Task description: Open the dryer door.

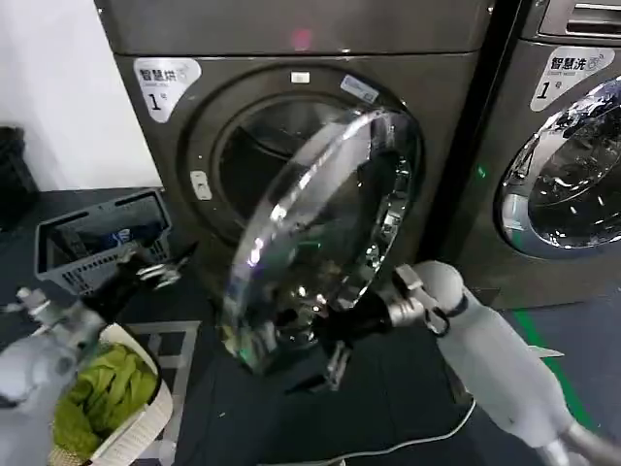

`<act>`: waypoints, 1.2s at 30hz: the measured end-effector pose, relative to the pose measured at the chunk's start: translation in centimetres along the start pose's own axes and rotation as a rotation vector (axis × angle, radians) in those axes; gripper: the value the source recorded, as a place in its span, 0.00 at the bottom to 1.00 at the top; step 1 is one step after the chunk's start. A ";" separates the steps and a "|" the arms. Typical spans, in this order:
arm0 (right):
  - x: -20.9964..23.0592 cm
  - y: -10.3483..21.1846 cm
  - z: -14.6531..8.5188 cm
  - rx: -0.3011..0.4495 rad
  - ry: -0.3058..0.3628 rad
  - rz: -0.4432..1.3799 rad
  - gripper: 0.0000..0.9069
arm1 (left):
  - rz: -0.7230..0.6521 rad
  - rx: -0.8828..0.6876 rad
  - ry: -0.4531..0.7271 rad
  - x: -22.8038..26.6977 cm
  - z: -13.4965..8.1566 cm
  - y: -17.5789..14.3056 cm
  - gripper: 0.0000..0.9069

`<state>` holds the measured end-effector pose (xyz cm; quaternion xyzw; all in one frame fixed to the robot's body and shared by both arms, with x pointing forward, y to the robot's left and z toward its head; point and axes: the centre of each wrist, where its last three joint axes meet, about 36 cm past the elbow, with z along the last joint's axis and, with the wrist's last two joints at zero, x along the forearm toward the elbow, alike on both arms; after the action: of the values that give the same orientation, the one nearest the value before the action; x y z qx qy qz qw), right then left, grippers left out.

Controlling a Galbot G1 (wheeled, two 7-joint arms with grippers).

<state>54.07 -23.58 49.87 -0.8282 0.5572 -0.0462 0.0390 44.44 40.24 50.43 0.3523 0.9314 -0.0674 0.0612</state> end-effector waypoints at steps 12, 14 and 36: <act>13.5 7.9 0.6 -0.022 0.023 0.363 1.00 | 0.287 0.010 0.038 -10.9 2.6 -2.1 1.00; 16.6 10.0 0.2 -0.033 0.046 0.463 1.00 | 0.327 0.022 0.037 -12.6 3.2 -2.6 1.00; 27.8 35.2 -9.2 0.251 0.063 2.046 1.00 | 0.732 0.028 0.058 -26.3 5.3 -14.2 1.00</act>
<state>31.01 -62.73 55.85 0.0543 0.9874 -0.0705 0.1310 54.93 11.80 50.66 0.6649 0.7440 -0.0437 0.0500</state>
